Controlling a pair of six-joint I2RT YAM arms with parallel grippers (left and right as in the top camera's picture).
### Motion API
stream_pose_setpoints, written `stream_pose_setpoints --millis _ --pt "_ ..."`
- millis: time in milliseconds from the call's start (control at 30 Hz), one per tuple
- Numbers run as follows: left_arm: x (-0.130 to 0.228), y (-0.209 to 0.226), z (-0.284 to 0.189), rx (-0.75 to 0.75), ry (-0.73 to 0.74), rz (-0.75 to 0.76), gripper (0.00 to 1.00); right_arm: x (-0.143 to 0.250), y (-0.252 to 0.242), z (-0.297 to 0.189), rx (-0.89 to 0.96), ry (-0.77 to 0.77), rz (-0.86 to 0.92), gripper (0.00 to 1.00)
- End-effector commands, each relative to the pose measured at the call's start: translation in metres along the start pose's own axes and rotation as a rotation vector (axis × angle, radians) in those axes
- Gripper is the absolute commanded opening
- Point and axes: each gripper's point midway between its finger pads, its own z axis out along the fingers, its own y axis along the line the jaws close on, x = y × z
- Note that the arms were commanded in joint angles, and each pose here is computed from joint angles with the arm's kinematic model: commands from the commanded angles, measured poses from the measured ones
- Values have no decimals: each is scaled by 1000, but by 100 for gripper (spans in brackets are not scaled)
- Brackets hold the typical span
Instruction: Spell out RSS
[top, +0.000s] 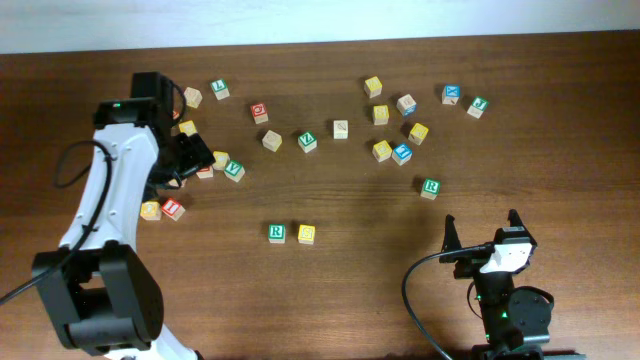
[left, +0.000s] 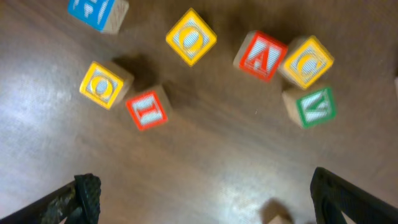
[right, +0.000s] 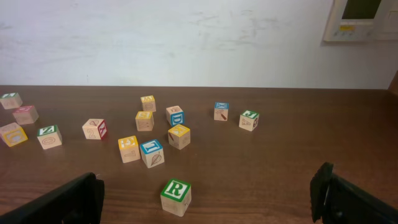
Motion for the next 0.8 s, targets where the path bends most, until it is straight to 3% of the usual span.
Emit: stream_pose_setpoints --millis 0,67,233,400,633,767 --pt "-13 7 7 44 -5 -65 99 3 -3 0 15 3 -3 98" --pt "-18 7 8 51 -17 -70 99 3 -3 0 15 3 -3 98" --pt "-44 -24 2 104 -169 146 99 3 -3 0 15 3 -3 98" --pt "-72 -45 1 155 -287 104 99 3 -3 0 15 3 -3 98" --pt "-86 -53 44 135 -279 58 99 3 -3 0 15 3 -3 98" --pt "-85 -55 44 146 -272 60 99 3 -3 0 15 3 -3 98"
